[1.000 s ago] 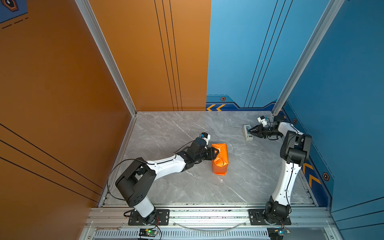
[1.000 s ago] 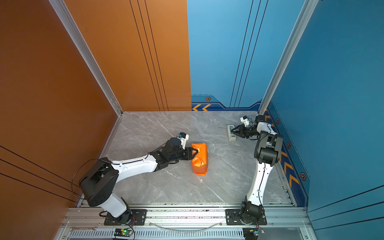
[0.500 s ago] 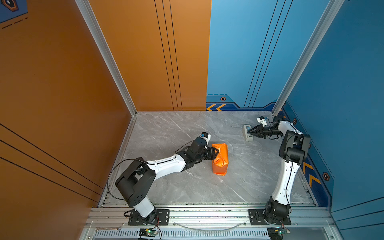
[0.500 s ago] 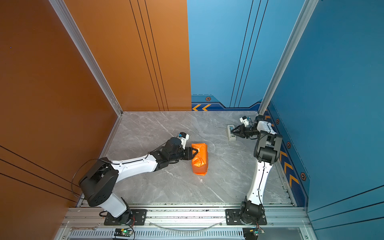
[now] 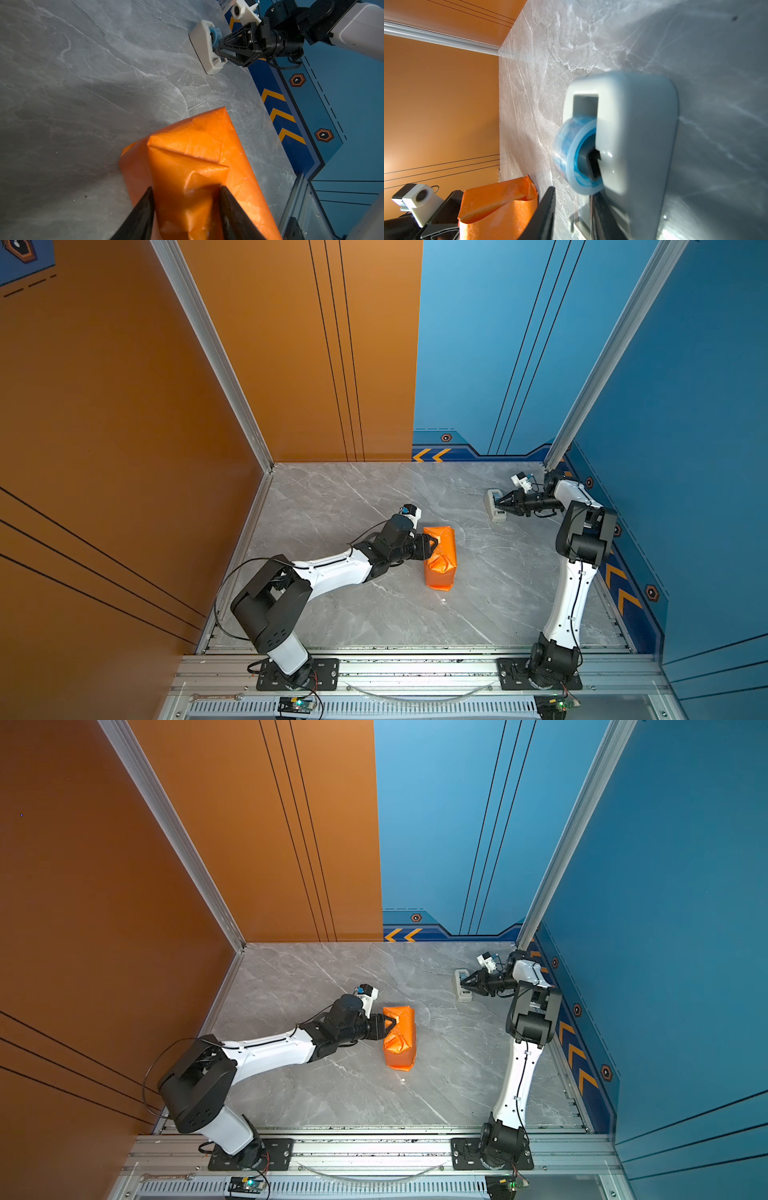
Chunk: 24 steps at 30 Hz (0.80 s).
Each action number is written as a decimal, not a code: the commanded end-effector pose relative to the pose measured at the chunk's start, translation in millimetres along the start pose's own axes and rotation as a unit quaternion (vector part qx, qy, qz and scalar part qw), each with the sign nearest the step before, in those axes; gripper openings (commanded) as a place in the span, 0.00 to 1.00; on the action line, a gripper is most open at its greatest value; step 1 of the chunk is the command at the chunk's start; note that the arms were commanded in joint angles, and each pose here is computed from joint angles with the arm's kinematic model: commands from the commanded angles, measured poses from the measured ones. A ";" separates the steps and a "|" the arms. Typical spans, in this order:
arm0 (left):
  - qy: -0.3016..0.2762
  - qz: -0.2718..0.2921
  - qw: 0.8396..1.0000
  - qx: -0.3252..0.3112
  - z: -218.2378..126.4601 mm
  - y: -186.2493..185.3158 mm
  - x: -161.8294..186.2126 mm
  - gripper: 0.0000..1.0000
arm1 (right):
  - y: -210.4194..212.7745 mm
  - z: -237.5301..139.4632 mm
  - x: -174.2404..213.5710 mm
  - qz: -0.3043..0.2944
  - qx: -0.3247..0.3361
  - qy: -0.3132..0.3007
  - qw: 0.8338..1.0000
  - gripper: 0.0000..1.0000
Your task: Wrap the gift box in paper
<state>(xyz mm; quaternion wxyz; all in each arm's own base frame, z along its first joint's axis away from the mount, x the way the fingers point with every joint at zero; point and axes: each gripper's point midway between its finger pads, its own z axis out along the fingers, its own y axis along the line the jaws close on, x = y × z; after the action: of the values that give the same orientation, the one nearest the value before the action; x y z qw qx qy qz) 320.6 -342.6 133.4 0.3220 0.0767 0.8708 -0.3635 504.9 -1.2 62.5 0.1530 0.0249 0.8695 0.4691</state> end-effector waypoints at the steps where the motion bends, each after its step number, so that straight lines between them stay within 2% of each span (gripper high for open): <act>1: 0.071 0.007 0.991 -0.112 4.5 58.6 46.9 0.50 | -2.1 18.0 14.1 0.016 -0.015 0.030 0.999 0.28; 24: 0.069 0.012 0.991 -0.113 5.7 57.2 44.9 0.50 | 8.6 7.3 6.6 0.034 -0.076 0.005 0.997 0.11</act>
<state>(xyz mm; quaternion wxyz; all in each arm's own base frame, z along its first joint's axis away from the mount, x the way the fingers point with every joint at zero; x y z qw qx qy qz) 320.2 -343.4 134.0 0.3246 0.0784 0.8711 -0.3600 504.3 -2.1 62.5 0.1518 0.0355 0.8475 0.5074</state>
